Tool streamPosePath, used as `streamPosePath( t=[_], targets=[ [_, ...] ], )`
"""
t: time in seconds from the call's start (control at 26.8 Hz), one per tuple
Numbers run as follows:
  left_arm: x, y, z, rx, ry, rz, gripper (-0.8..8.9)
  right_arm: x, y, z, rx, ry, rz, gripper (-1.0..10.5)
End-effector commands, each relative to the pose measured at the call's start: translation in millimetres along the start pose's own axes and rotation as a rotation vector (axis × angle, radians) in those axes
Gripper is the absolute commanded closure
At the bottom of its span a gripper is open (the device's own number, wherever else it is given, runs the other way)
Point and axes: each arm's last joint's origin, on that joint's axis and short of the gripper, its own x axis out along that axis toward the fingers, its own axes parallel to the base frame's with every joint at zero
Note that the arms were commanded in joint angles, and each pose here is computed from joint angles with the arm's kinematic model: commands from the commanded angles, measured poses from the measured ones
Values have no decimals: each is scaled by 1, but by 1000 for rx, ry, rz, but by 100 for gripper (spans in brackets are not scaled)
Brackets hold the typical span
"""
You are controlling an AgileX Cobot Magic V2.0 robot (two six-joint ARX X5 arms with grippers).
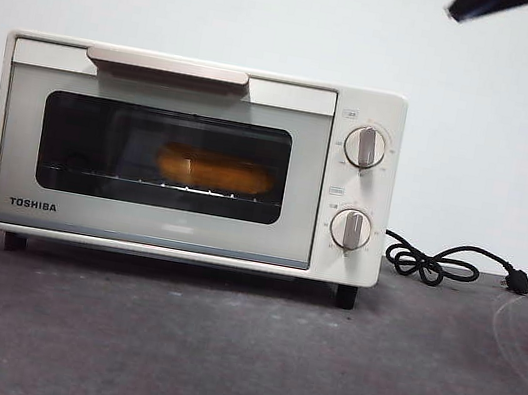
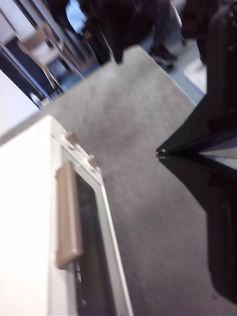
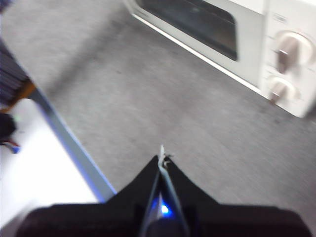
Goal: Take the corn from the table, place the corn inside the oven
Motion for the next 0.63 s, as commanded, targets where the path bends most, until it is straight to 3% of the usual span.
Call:
streamPosePath(
  t=[0.04, 0.3, 0.63],
  targets=[
    [-3, -10, -8, 29, 9, 89, 821, 0, 1, 4, -19, -33, 42, 955],
    [-18, -33, -23, 86, -67, 268, 821, 0, 0, 9, -43, -77, 35, 955],
    [-23, -38, -27, 107, -92, 290, 819, 0, 0, 9, -47, -83, 20, 948]
  ],
)
